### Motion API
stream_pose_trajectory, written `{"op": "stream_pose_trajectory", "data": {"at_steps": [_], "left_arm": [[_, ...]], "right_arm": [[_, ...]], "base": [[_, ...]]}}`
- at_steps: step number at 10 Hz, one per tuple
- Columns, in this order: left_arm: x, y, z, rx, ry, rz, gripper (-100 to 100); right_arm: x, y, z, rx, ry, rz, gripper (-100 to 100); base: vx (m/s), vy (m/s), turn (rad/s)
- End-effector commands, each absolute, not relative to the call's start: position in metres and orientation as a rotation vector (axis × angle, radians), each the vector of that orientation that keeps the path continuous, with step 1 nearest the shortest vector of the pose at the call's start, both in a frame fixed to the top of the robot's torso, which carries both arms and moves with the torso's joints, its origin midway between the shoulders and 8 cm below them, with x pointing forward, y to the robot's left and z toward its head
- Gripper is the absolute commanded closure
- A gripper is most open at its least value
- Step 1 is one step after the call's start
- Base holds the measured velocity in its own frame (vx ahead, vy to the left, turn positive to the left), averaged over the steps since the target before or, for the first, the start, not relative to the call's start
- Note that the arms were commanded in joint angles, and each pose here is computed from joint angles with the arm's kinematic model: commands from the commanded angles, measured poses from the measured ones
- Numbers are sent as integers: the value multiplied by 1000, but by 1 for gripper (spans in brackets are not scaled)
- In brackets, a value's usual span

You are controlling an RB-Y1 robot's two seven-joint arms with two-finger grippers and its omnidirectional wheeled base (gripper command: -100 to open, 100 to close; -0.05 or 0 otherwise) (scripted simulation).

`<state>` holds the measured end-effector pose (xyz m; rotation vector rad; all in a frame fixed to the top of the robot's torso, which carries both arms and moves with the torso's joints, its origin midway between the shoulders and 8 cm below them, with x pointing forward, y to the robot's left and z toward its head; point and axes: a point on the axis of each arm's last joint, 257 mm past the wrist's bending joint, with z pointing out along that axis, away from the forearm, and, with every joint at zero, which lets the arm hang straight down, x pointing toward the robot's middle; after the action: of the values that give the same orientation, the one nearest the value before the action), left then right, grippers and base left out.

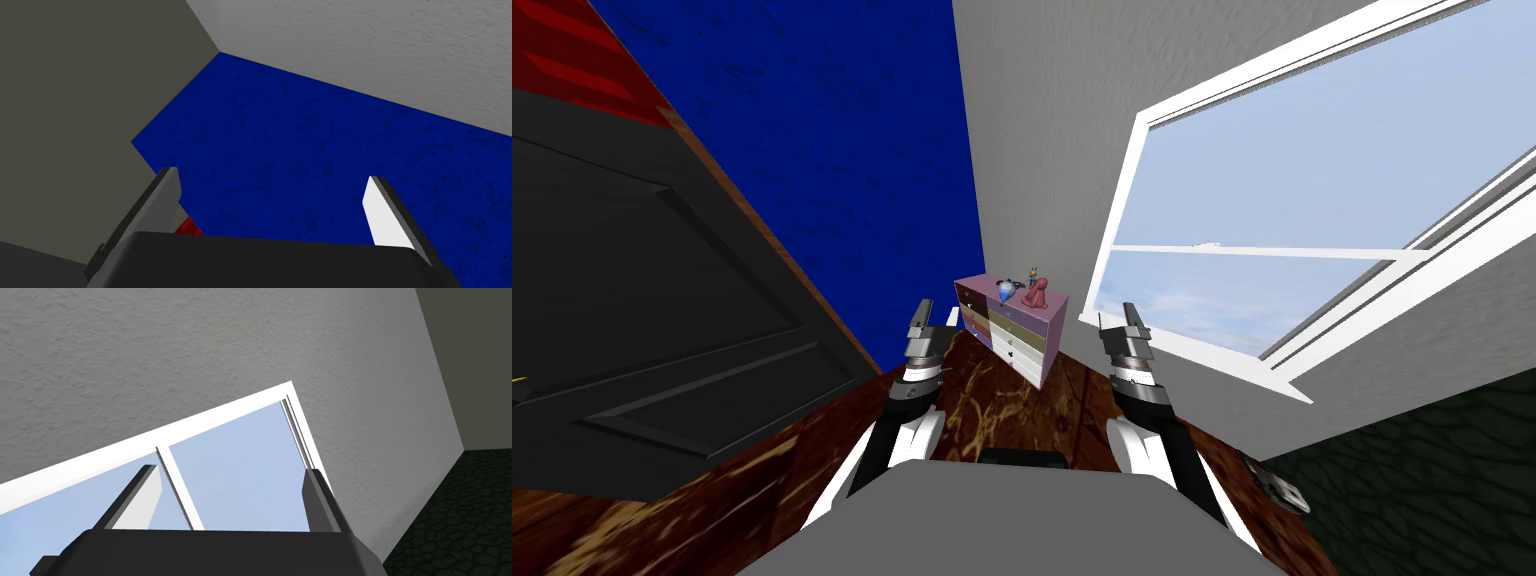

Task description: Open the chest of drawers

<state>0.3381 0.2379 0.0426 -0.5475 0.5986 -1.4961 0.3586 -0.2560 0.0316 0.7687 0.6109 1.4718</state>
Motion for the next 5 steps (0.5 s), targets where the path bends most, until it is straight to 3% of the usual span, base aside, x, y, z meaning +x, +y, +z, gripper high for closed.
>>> {"op": "stream_pose_trajectory", "data": {"at_steps": [1, 5], "left_arm": [[338, 238, 43, -547, 599, -1496, 0], [338, 238, 43, -547, 598, -1496, 0]], "right_arm": [[359, -256, 32, 769, 611, 1472, 0], [359, -256, 32, 768, 611, 1472, 0]], "base": [[0, 0, 0], [0, 0, 0]]}}
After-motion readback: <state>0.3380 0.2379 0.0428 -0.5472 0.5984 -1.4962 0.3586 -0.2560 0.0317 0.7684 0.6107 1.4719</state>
